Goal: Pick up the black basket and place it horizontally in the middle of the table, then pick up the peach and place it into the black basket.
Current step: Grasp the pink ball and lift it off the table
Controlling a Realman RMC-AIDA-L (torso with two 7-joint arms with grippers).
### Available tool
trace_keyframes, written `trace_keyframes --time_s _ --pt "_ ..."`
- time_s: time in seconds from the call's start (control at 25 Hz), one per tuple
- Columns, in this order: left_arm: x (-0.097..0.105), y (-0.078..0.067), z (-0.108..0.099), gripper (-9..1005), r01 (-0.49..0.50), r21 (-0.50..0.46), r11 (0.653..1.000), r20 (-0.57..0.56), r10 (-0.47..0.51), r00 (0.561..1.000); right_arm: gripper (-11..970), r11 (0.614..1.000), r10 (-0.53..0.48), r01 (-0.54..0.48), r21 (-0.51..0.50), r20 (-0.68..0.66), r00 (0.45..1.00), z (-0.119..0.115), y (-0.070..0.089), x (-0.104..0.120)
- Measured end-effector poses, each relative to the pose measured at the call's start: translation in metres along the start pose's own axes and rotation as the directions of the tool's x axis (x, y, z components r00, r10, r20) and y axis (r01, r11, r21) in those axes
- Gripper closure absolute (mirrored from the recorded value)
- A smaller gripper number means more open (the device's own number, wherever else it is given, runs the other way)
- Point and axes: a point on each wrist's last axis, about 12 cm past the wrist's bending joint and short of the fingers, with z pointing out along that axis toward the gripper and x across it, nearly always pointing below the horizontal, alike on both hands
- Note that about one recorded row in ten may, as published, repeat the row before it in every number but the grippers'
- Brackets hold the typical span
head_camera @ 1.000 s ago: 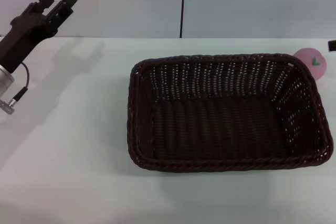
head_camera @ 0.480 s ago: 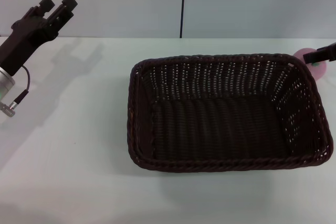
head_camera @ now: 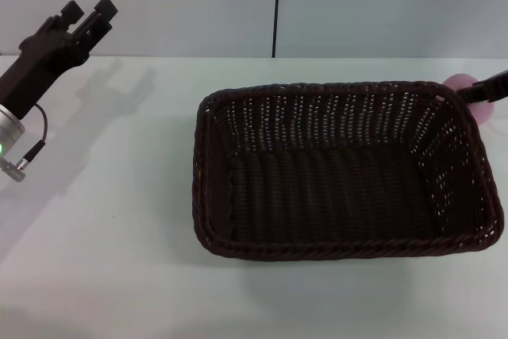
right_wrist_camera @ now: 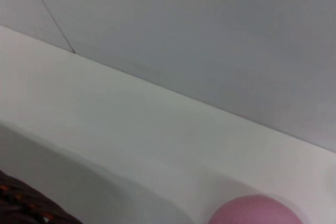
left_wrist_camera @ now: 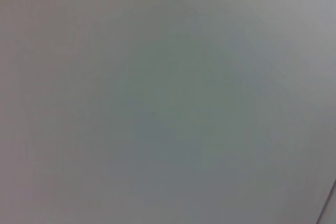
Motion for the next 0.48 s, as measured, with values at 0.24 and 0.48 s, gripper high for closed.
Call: trace_keyframes --time_s 0.24,0.48 --pt "0.0004 0.0002 -0.0006 246 0.002 -0.001 1.0 0.0 -0.002 1.0 692 1.0 0.001 -0.001 -0.003 -0.002 1.0 0.0015 0.0015 0.0016" --pt "0.0001 0.0009 -0.0028 246 0.006 -0.006 1.0 0.007 -0.006 1.0 812 1.0 0.0 0.0 0.0 0.003 1.0 -0.0002 0.0007 0.0018"
